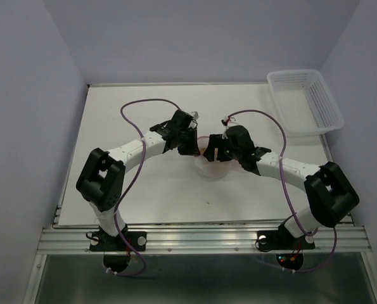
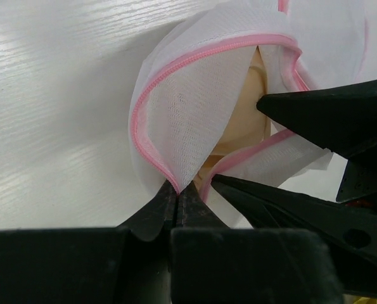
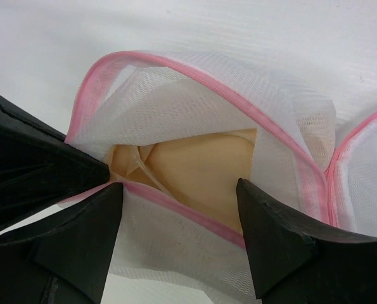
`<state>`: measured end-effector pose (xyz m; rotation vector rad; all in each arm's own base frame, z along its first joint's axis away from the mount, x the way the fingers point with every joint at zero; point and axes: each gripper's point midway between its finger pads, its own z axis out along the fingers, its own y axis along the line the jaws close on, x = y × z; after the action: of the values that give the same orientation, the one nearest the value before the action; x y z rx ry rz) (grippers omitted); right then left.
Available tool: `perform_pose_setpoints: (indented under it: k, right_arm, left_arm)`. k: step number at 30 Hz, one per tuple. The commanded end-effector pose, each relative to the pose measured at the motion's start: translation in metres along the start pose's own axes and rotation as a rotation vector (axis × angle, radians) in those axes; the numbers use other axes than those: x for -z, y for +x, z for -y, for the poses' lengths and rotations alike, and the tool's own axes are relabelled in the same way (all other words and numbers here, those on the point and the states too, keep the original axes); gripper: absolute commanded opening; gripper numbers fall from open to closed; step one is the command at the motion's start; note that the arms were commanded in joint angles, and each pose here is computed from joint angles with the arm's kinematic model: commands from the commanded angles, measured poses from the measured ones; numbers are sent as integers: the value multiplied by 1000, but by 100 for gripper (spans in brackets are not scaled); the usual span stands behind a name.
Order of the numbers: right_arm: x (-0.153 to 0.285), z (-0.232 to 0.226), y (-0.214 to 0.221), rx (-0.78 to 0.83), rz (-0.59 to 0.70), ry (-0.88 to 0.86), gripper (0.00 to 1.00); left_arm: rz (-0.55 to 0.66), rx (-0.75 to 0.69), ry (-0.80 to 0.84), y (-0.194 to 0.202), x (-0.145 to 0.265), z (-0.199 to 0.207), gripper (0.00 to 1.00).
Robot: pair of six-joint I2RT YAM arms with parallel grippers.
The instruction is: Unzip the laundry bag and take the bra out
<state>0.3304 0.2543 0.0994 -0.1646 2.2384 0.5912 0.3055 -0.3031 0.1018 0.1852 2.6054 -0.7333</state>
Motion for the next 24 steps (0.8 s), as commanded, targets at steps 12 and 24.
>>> perform_pose_setpoints:
  k: [12,24]
  right_arm:
    - [-22,46,8,-199,-30,128,78]
    - [-17,33,4,-301,-46,-20,84]
  left_arm:
    - [46,-60,41,-8,19,12,0]
    - [17,-59,17,2,8,2,0]
